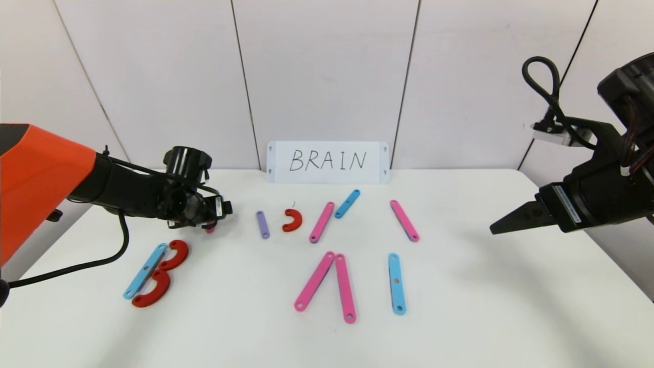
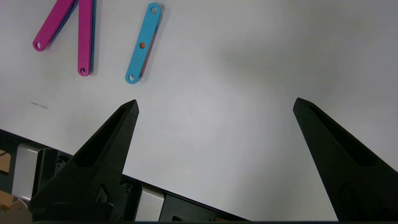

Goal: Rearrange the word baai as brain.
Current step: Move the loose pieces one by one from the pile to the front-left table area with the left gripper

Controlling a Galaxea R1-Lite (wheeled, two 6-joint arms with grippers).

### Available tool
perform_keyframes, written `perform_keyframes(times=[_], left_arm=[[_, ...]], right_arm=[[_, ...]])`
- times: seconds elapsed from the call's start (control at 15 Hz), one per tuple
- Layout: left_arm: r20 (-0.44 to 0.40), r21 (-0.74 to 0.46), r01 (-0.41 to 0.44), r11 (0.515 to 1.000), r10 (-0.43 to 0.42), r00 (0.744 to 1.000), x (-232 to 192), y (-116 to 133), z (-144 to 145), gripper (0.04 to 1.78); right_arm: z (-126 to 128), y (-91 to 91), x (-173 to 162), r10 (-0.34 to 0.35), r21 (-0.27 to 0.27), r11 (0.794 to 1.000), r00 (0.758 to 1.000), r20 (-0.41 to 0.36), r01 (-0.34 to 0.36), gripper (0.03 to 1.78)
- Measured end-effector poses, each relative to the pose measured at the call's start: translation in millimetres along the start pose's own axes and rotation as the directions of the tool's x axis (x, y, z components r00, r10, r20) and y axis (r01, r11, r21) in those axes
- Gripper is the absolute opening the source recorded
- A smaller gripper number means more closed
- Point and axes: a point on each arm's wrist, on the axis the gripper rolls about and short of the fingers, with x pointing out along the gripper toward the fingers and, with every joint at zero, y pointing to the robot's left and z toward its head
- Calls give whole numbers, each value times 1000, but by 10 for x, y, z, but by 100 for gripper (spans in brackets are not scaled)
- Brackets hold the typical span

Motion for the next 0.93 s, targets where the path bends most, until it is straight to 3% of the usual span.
perform_keyframes(times=[0.33, 0.47, 0.67, 0.93], left_arm=[[-7, 3, -3, 1000, 3, 1000, 35, -1, -16, 173], [-5, 4, -4, 1000, 4, 1000, 39, -2, -14, 164], [-5, 4, -4, 1000, 4, 1000, 41, -4, -12, 130], [-6, 5, -4, 1000, 4, 1000, 42, -3, -16, 58]], right_arm=[[0, 0, 0, 0, 0, 1000, 1000, 0, 0, 174], [0, 0, 0, 0, 0, 1000, 1000, 0, 0, 174], [-1, 0, 1, 0, 0, 1000, 1000, -1, 0, 174], [10, -5, 21, -3, -6, 1000, 1000, 21, 4, 174]])
